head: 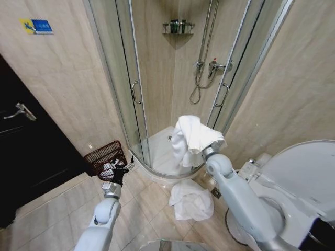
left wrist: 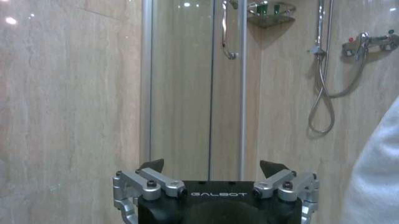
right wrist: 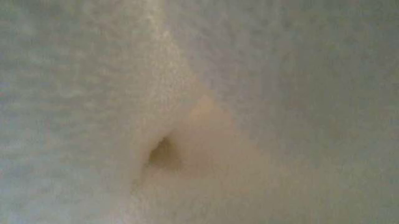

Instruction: Discard the used towel into the hamper.

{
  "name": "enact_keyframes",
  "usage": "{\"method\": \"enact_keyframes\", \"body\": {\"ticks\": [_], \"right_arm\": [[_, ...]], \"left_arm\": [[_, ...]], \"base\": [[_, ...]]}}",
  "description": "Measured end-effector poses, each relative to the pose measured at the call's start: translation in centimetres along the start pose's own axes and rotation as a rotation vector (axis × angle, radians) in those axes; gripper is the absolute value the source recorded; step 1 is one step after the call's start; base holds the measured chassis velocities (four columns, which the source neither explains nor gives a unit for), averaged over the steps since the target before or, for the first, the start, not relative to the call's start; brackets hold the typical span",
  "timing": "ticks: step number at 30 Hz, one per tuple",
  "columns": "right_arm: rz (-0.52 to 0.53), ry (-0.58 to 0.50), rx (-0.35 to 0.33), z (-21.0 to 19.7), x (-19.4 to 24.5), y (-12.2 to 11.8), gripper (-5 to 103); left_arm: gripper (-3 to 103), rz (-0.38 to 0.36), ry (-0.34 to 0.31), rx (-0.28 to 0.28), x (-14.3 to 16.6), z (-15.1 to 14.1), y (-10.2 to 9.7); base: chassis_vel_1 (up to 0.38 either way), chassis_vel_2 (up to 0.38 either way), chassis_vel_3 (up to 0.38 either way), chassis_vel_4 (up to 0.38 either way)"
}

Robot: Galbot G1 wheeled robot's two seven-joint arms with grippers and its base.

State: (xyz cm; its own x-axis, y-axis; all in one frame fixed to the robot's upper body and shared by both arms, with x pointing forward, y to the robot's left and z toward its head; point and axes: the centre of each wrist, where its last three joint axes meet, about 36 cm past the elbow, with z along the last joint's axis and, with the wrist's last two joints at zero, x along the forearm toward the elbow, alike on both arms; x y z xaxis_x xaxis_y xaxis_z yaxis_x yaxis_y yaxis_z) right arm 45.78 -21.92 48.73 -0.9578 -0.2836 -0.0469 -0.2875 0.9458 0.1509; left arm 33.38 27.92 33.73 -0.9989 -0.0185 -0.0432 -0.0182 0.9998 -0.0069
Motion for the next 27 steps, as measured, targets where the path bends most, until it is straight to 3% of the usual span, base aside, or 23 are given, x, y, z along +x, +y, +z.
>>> {"method": "enact_keyframes", "body": {"ticks": [3, 9, 20, 27], "right_arm": [[0.031, 0.119, -0.066, 0.0, 3.3, -0.5, 7], [0.049, 0.214, -0.088, 1.7, 5.8, -0.2, 7], [0.108, 0.151, 0.010, 8.4, 10.6, 2.4, 7], [0.114, 0.078, 0.072, 8.8, 12.4, 3.4, 7]], "left_arm": [[100, 0.012, 0.001, 0.001, -0.1, 0.0, -0.2], [100, 0.014, -0.001, 0.004, 0.0, 0.1, -0.3], [100, 0.001, -0.015, 0.022, 1.0, -0.2, 0.2], [100, 0.010, -0.026, 0.036, 1.4, -0.3, -0.2]], "base": [[0.000, 0.000, 0.000, 0.000], [0.000, 0.000, 0.000, 0.000], [0.000, 0.000, 0.000, 0.000], [0.000, 0.000, 0.000, 0.000]]}}
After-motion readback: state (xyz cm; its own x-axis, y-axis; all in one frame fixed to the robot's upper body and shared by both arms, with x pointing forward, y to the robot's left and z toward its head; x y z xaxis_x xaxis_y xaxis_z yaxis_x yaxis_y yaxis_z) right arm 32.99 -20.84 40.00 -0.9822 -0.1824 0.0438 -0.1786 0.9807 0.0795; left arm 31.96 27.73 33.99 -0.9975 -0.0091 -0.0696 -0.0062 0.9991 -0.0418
